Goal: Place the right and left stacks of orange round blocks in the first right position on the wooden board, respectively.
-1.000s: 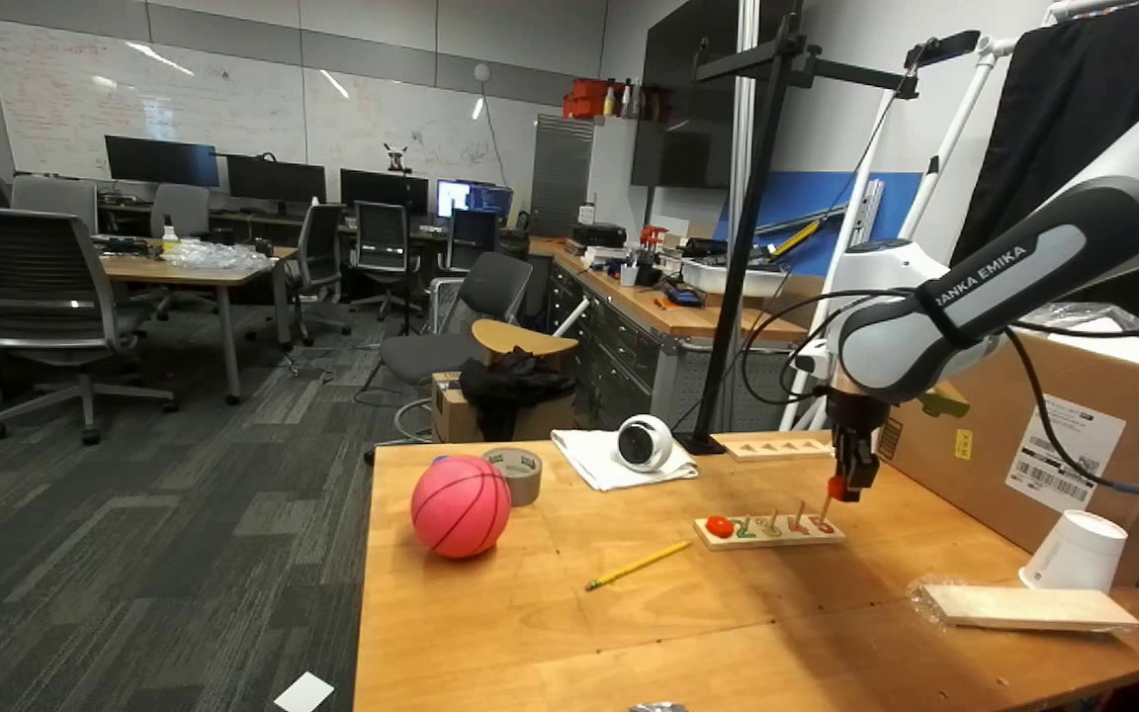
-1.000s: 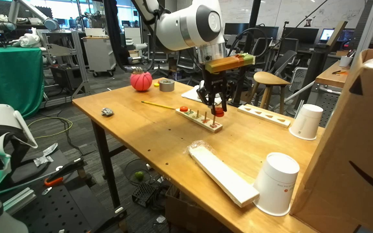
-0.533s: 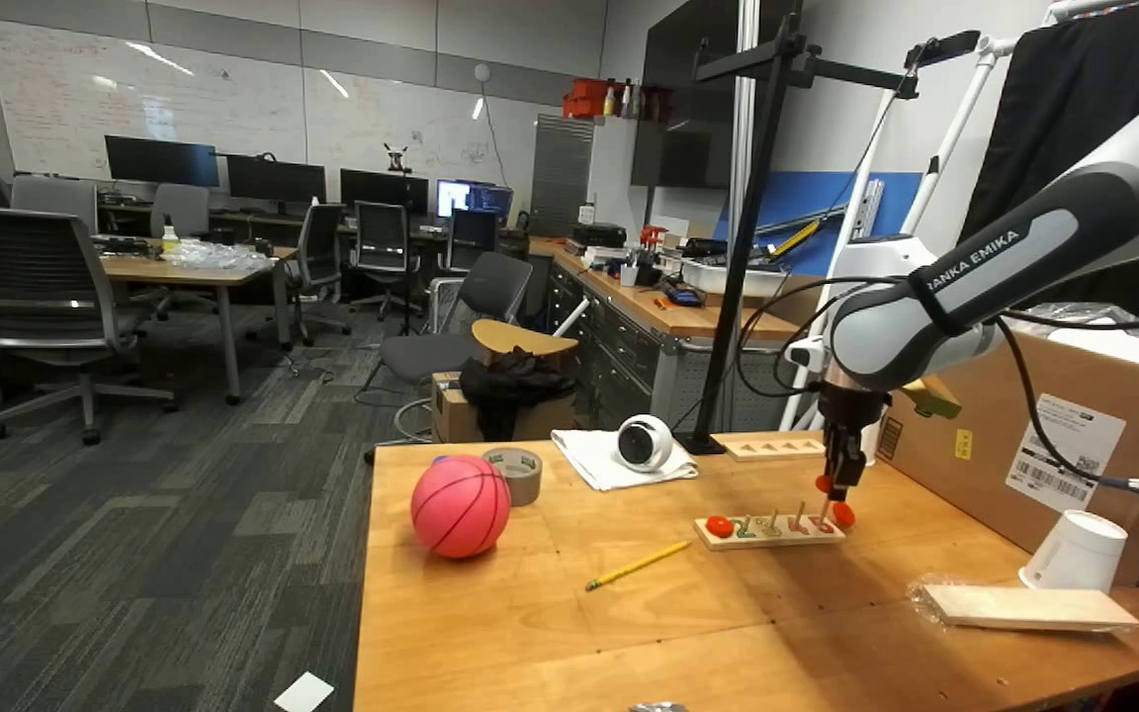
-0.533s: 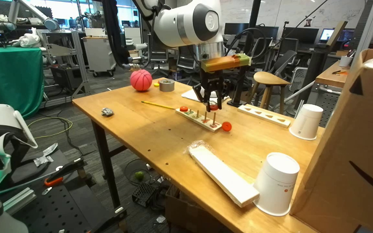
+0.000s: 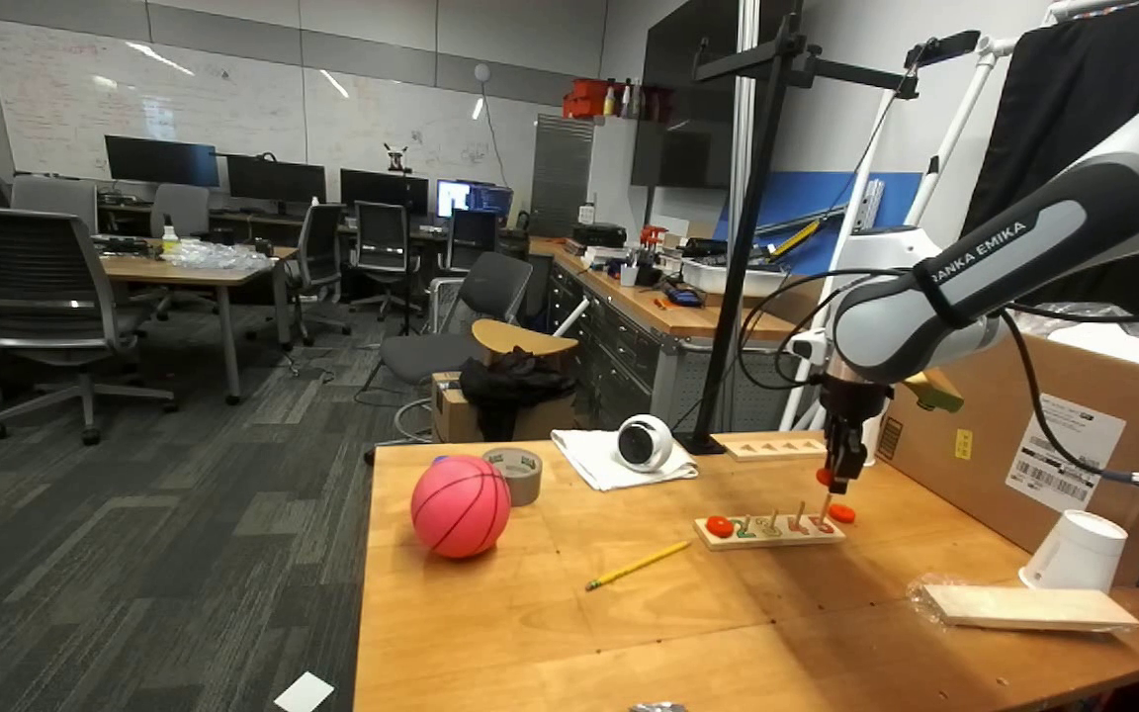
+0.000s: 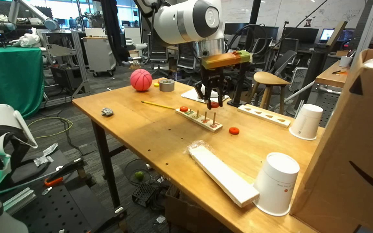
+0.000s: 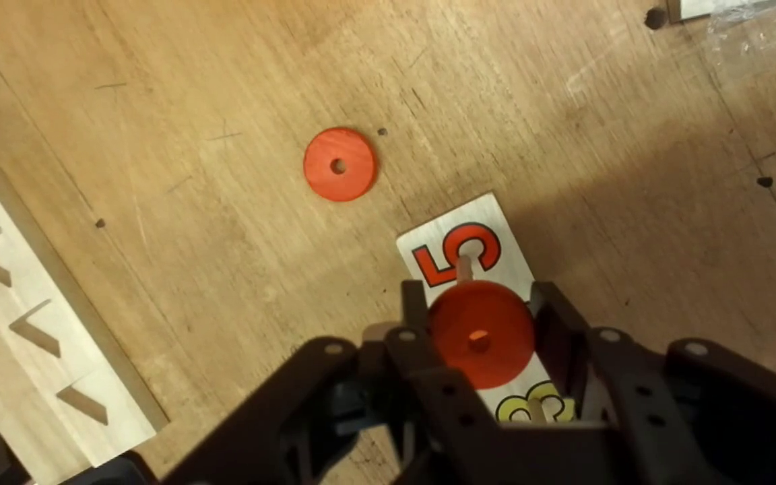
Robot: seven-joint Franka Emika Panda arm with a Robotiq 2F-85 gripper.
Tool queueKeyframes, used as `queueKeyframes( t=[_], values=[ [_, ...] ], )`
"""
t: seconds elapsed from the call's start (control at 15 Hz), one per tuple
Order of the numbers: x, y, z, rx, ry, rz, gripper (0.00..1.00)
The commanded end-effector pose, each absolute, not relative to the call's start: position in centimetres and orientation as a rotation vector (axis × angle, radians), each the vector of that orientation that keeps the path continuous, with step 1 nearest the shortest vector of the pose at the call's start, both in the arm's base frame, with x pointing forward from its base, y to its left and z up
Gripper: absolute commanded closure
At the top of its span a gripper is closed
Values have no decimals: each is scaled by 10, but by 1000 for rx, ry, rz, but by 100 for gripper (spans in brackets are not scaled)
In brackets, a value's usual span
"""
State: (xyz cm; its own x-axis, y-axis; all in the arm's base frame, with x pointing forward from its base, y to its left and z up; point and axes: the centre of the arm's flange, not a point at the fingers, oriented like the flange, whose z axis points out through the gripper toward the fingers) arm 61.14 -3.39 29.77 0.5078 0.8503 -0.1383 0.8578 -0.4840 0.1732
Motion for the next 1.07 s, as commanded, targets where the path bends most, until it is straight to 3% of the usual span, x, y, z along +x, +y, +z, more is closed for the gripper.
queueKeyframes(
  t=[0.0, 1.0],
  values=[
    [608, -36, 300, 2542, 1448, -54, 83],
    [617, -36, 277, 2580, 1462, -81, 83]
  ],
)
